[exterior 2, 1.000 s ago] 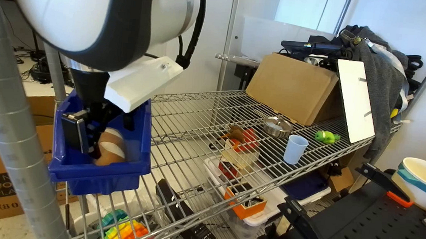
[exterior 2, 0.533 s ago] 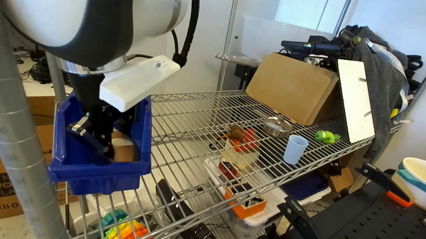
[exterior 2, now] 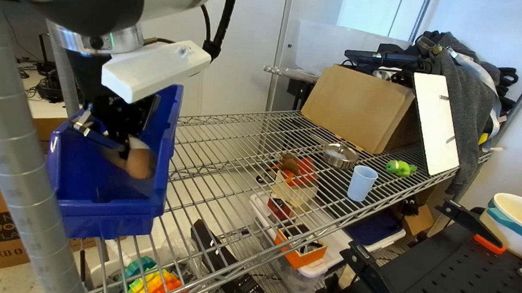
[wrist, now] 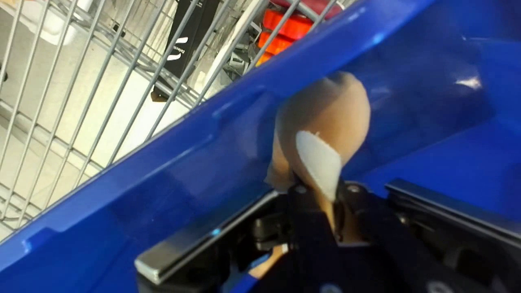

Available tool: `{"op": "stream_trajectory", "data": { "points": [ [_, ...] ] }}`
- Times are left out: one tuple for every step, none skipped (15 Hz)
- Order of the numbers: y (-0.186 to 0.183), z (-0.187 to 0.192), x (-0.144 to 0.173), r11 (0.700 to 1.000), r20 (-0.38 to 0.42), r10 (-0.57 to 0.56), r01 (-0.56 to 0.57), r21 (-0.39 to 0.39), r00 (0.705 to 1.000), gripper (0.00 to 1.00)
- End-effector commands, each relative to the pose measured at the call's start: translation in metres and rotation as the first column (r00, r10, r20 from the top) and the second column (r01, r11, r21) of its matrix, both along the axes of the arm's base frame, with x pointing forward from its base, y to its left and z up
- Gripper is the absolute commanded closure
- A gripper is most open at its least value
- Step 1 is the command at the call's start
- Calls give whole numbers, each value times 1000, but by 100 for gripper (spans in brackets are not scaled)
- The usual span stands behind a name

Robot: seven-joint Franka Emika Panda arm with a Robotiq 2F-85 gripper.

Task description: Remove the bread from the blue object

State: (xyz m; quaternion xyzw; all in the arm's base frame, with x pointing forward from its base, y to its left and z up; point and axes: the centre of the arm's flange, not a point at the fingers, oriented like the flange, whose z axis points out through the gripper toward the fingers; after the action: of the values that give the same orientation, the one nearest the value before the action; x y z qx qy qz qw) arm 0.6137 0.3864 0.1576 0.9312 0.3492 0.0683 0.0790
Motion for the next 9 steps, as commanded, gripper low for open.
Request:
{"op": "stream_trajectory", "data": {
  "points": [
    [-5,41,-2,995,29,-67,65,74,997,97],
    [-7,52,-2,993,36,-81,78,90,996,97],
    [-9,62,-2,991,43,-92,87,106,995,97],
    [-10,72,-2,989,54,-99,92,120,994,97],
    [-13,83,-1,986,63,-104,95,138,993,97],
    [-17,94,-1,984,74,-105,92,154,992,97],
    [-22,106,0,981,90,-102,85,172,991,97],
    [-30,117,1,978,114,-110,87,189,987,97],
    [-41,127,3,975,148,-128,97,199,981,97]
  ]
}}
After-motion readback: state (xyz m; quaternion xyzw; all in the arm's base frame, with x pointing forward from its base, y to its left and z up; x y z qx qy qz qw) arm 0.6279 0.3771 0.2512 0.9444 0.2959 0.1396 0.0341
